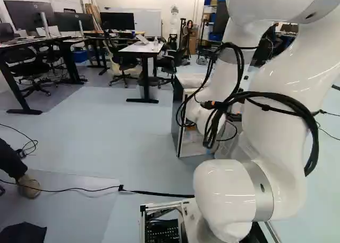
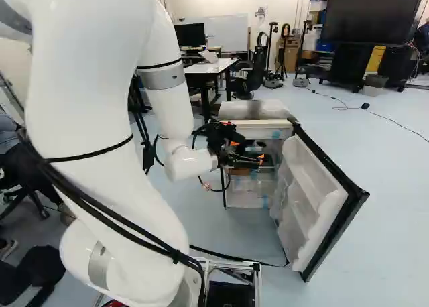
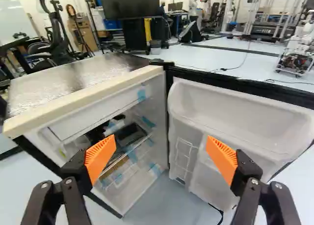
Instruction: Open the fridge door
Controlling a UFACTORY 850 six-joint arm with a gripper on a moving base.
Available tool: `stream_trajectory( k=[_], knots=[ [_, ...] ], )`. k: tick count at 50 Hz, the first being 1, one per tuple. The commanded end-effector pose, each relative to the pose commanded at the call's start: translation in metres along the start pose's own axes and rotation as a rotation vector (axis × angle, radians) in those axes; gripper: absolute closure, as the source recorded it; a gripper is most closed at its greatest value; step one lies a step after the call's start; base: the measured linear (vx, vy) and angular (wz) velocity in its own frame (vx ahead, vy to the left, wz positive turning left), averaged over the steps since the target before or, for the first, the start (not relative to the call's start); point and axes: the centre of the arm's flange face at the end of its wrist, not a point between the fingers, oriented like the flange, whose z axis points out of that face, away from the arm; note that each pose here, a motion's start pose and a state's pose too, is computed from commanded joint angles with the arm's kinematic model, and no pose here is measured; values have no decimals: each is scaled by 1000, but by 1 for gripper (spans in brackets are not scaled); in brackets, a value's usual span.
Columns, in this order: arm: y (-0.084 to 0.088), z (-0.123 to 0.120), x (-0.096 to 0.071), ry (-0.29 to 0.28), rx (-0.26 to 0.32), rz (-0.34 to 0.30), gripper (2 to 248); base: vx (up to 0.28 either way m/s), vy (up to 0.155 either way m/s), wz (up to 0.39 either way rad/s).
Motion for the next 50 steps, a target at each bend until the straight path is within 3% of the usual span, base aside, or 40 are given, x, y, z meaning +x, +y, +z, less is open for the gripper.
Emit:
stream_trajectory(
  k=[30,50],
  knots=[
    [-23,-46,14,-36,320,-94,3,0,0,0],
    [-32,-73,17,-47,485,-171,3,0,0,0]
  ],
)
